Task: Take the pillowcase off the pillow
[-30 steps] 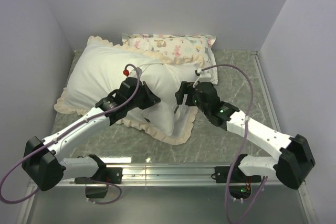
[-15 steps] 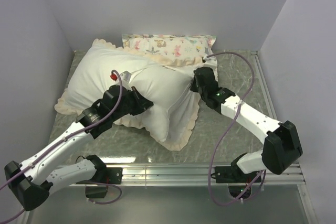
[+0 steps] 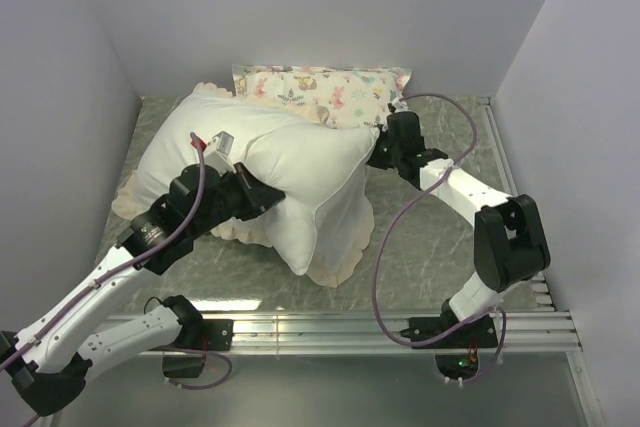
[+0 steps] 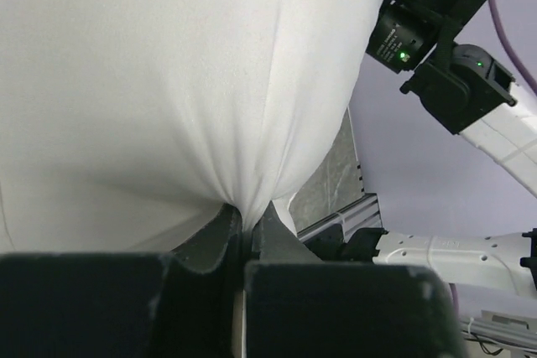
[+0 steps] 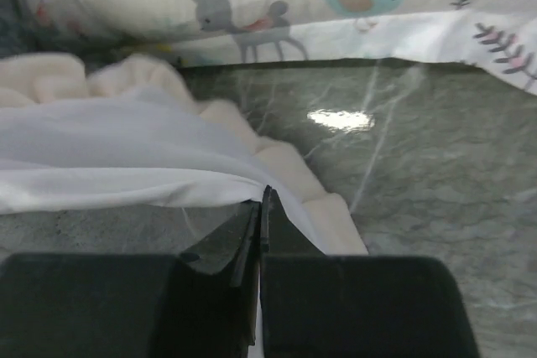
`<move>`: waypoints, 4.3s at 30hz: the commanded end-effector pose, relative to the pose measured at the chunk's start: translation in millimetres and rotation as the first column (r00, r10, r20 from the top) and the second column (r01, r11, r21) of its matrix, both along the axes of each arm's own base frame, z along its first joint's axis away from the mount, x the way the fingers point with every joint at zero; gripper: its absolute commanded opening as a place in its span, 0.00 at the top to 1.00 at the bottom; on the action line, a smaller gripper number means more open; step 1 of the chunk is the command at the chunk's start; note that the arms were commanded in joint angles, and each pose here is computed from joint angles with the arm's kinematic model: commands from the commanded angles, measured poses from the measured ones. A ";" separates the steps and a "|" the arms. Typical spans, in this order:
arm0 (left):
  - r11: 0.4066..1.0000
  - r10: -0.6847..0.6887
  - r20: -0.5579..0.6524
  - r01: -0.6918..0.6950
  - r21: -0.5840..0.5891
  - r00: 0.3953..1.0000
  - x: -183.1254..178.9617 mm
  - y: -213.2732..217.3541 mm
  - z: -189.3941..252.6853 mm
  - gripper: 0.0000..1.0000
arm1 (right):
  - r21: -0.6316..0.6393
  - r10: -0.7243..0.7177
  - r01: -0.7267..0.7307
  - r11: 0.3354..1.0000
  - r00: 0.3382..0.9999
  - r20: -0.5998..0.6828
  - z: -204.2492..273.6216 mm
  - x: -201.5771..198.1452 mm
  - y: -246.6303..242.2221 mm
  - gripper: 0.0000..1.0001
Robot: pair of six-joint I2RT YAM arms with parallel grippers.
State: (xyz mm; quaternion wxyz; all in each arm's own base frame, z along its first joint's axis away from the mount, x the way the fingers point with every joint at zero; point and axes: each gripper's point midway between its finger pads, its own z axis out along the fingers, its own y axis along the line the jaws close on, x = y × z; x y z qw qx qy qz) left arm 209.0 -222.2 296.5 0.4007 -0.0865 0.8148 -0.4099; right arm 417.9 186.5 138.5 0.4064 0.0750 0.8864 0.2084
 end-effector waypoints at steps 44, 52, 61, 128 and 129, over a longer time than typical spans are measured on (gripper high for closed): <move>0.882 0.332 0.138 -0.359 0.304 0.933 95.9 0.9 -30.9 0.18 | -0.068 0.151 -0.140 0.988 0.967 0.204 49.1 -108.3 0.4 0.05; 0.881 0.308 0.090 -0.319 0.348 0.947 115.3 42.6 -56.3 0.17 | -0.161 0.084 -0.038 0.986 0.953 0.290 86.3 -96.5 -9.7 0.02; 0.873 0.313 0.029 -0.300 0.385 0.949 127.1 55.7 -85.4 0.19 | -0.233 0.147 -0.092 0.968 0.962 0.229 63.1 -69.5 12.2 0.00; 0.921 0.009 -0.045 0.009 0.388 0.999 267.5 7.7 -79.5 0.22 | -0.188 0.017 0.005 0.982 0.993 0.113 88.1 -17.8 -26.8 0.06; 0.921 -0.001 -0.062 0.025 0.389 0.998 267.0 3.3 -86.6 0.24 | -0.204 0.024 -0.013 0.979 0.998 0.053 61.5 -12.2 -22.6 0.06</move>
